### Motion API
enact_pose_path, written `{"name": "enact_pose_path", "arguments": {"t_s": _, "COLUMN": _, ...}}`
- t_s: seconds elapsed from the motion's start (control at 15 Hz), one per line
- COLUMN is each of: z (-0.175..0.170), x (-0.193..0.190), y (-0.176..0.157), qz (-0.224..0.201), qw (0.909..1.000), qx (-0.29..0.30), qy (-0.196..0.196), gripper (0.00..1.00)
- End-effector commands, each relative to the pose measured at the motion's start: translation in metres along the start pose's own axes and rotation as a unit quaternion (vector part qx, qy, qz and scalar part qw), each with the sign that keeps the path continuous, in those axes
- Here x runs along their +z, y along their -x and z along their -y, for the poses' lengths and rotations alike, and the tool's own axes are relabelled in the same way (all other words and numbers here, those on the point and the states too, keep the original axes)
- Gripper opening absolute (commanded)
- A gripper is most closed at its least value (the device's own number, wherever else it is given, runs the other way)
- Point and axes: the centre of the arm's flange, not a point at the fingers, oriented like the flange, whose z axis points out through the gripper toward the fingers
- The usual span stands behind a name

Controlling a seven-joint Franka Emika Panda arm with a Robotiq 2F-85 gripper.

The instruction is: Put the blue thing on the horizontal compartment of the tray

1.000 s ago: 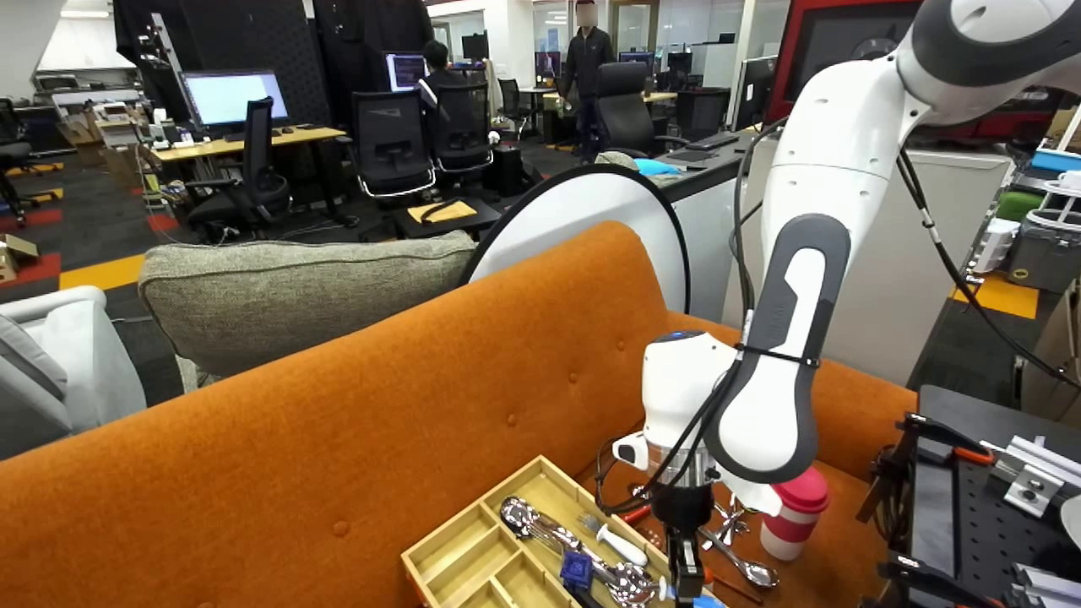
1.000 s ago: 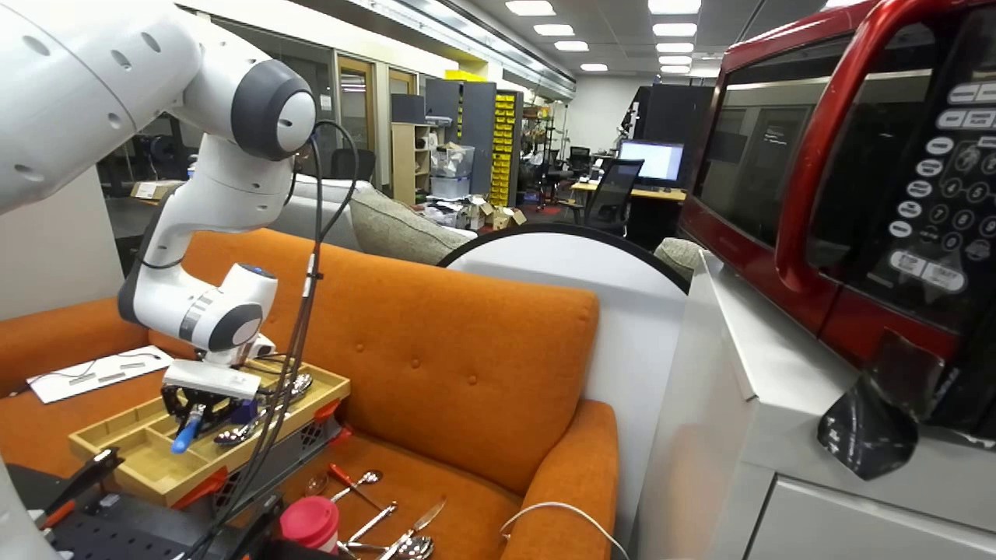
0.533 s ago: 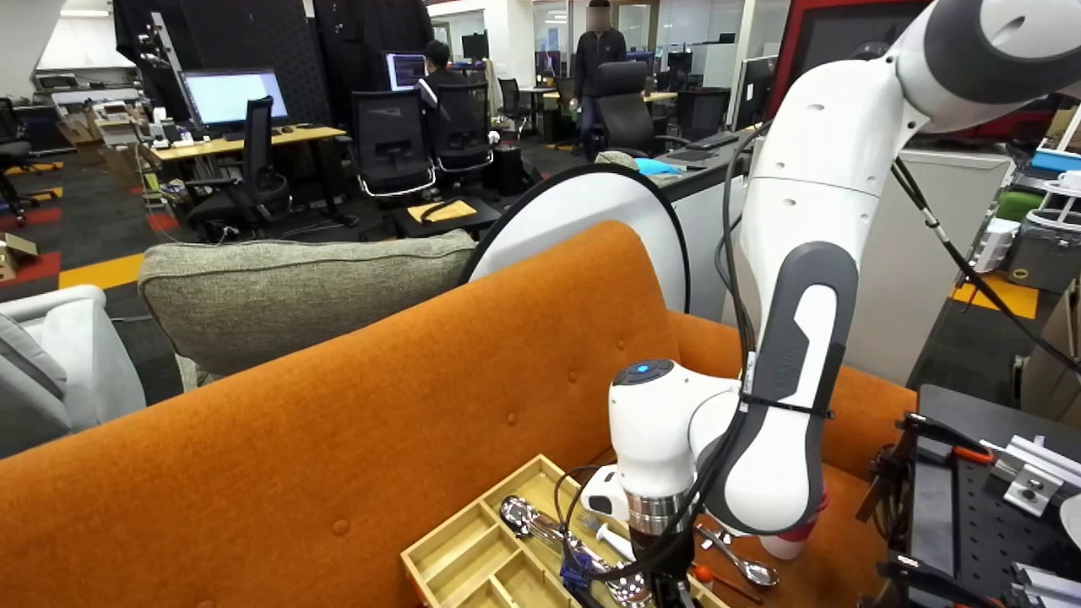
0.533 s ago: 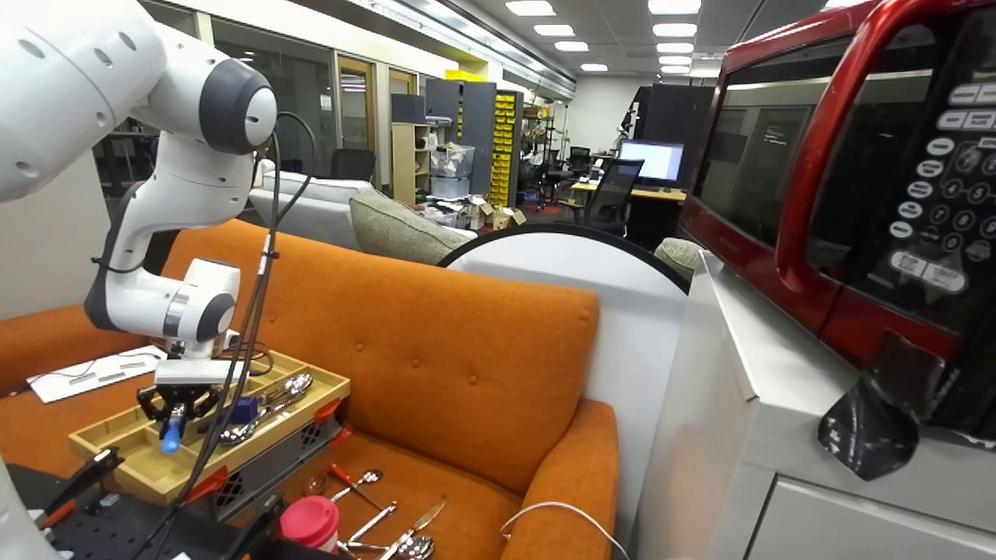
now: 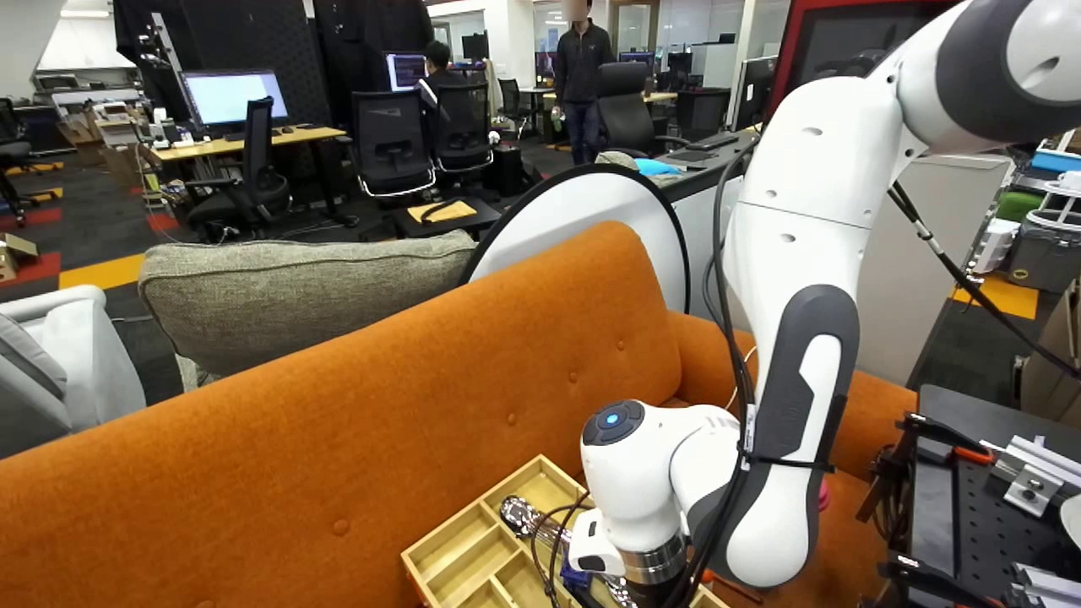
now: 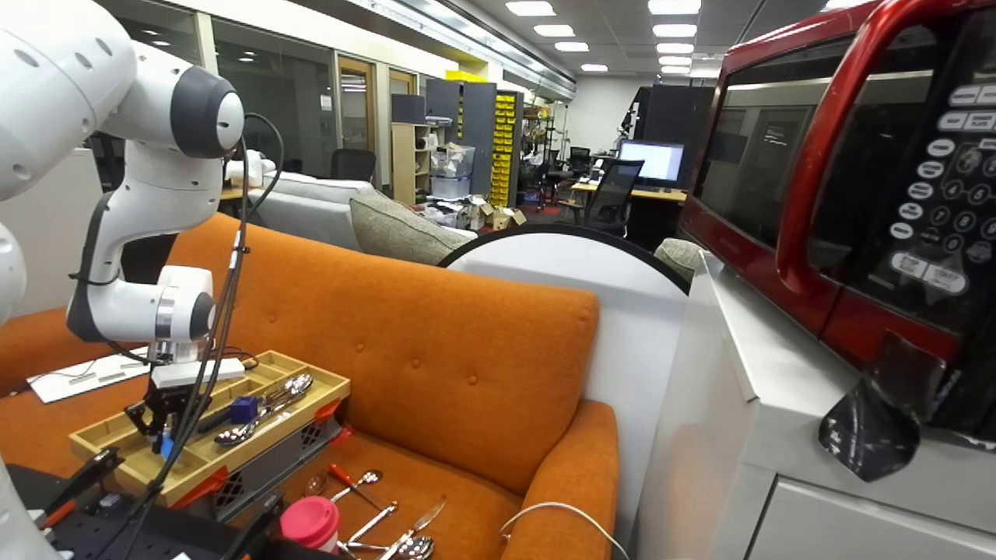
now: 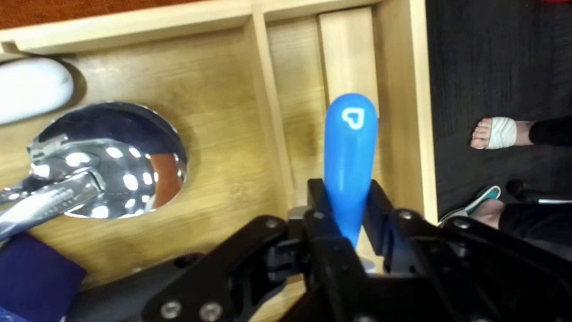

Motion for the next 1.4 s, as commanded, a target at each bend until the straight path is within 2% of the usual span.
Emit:
{"name": "enact_pose_path", "arguments": {"t_s": 0.0, "z": -0.006, "x": 0.010, "y": -0.013, "qz": 0.023, "qw": 0.9985, "qx": -0.033, "qy": -0.039, "gripper": 0.06}}
{"name": "enact_pose_path", "arguments": {"t_s": 0.4, "z": -0.013, "x": 0.031, "y": -0.021, "qz": 0.059, "qw": 0.9945, "qx": -0.050, "qy": -0.070, "gripper": 0.06}}
{"name": "enact_pose_path", "arguments": {"t_s": 0.47, "z": -0.015, "x": 0.030, "y": -0.021, "qz": 0.063, "qw": 0.9938, "qx": -0.052, "qy": -0.075, "gripper": 0.48}}
{"name": "enact_pose_path", "arguments": {"t_s": 0.6, "z": -0.015, "x": 0.025, "y": -0.019, "qz": 0.065, "qw": 0.9929, "qx": -0.062, "qy": -0.078, "gripper": 0.55}}
{"name": "enact_pose_path", "arguments": {"t_s": 0.8, "z": -0.007, "x": 0.007, "y": -0.013, "qz": 0.057, "qw": 0.9909, "qx": -0.073, "qy": -0.098, "gripper": 0.76}}
{"name": "enact_pose_path", "arguments": {"t_s": 1.33, "z": -0.014, "x": -0.057, "y": 0.011, "qz": -0.026, "qw": 0.9900, "qx": -0.077, "qy": -0.115, "gripper": 0.77}}
